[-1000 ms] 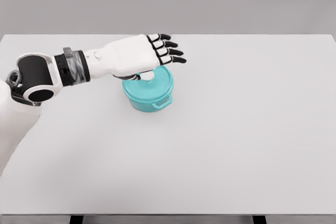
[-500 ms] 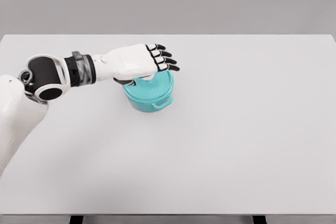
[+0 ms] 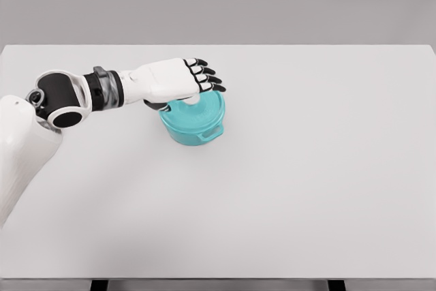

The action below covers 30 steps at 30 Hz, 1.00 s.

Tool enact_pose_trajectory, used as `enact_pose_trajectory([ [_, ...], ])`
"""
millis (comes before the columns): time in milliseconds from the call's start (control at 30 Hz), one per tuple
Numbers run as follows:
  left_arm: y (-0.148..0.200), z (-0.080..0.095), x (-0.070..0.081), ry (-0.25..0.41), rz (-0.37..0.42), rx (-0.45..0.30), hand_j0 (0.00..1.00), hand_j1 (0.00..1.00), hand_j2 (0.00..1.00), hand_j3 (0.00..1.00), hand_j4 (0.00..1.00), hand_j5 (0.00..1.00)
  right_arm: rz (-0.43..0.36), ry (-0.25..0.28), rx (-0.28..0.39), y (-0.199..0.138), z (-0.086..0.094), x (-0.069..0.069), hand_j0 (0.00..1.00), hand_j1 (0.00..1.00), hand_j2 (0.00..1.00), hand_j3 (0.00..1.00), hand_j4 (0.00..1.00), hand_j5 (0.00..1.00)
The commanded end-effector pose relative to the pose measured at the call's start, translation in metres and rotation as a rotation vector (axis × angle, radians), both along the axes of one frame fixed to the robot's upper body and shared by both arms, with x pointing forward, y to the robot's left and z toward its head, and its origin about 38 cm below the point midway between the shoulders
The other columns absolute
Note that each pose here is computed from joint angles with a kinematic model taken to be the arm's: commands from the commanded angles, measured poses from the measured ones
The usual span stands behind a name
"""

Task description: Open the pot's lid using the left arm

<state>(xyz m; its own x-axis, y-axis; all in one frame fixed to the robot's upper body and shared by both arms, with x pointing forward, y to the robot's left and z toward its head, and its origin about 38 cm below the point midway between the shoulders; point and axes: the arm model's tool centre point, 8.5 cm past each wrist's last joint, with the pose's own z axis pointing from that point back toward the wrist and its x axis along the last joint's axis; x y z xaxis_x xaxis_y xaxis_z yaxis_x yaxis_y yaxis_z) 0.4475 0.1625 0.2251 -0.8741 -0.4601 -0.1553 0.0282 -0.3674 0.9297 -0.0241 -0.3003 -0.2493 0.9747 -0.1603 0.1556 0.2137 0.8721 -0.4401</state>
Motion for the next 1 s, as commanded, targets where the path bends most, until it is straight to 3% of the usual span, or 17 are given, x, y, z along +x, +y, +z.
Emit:
enact_pose_trajectory([
  [0, 0.000, 0.000, 0.001, -0.004, 0.006, 0.006, 1.00, 1.00, 1.00, 1.00, 1.00, 1.00, -0.001, -0.001, 0.000, 0.000, 0.000, 0.000, 1.00, 1.00, 1.00, 1.00, 1.00, 1.00],
  [67, -0.005, -0.001, 0.001, -0.009, 0.001, 0.005, 0.99, 0.99, 0.99, 0.99, 0.99, 0.99, -0.001, 0.000, 0.000, 0.000, 0.000, 0.000, 1.00, 1.00, 1.00, 1.00, 1.00, 1.00],
  [100, -0.005, -0.001, 0.001, -0.009, 0.001, 0.005, 0.94, 0.94, 0.94, 0.94, 0.94, 0.94, -0.001, 0.000, 0.000, 0.000, 0.000, 0.000, 1.00, 1.00, 1.00, 1.00, 1.00, 1.00],
  [267, -0.005, -0.005, 0.005, 0.006, 0.014, 0.004, 0.93, 0.93, 0.93, 0.93, 0.93, 0.93, -0.001, 0.000, 0.000, 0.000, 0.000, 0.000, 1.00, 1.00, 1.00, 1.00, 1.00, 1.00],
  [367, -0.007, -0.005, 0.005, 0.007, 0.011, 0.000, 0.87, 0.87, 0.87, 0.87, 0.87, 0.87, -0.001, -0.001, 0.000, 0.000, 0.000, 0.000, 1.00, 1.00, 1.00, 1.00, 1.00, 1.00],
  [833, -0.011, -0.006, 0.004, 0.007, 0.005, 0.001, 0.84, 0.84, 0.84, 0.84, 0.84, 0.84, -0.001, 0.000, 0.000, 0.000, 0.000, 0.000, 1.00, 1.00, 1.00, 1.00, 1.00, 1.00],
  [967, -0.012, -0.007, 0.004, 0.010, 0.004, -0.001, 0.77, 0.77, 0.77, 0.77, 0.77, 0.77, -0.001, 0.000, 0.000, 0.000, 0.000, 0.000, 1.00, 1.00, 1.00, 1.00, 1.00, 1.00],
])
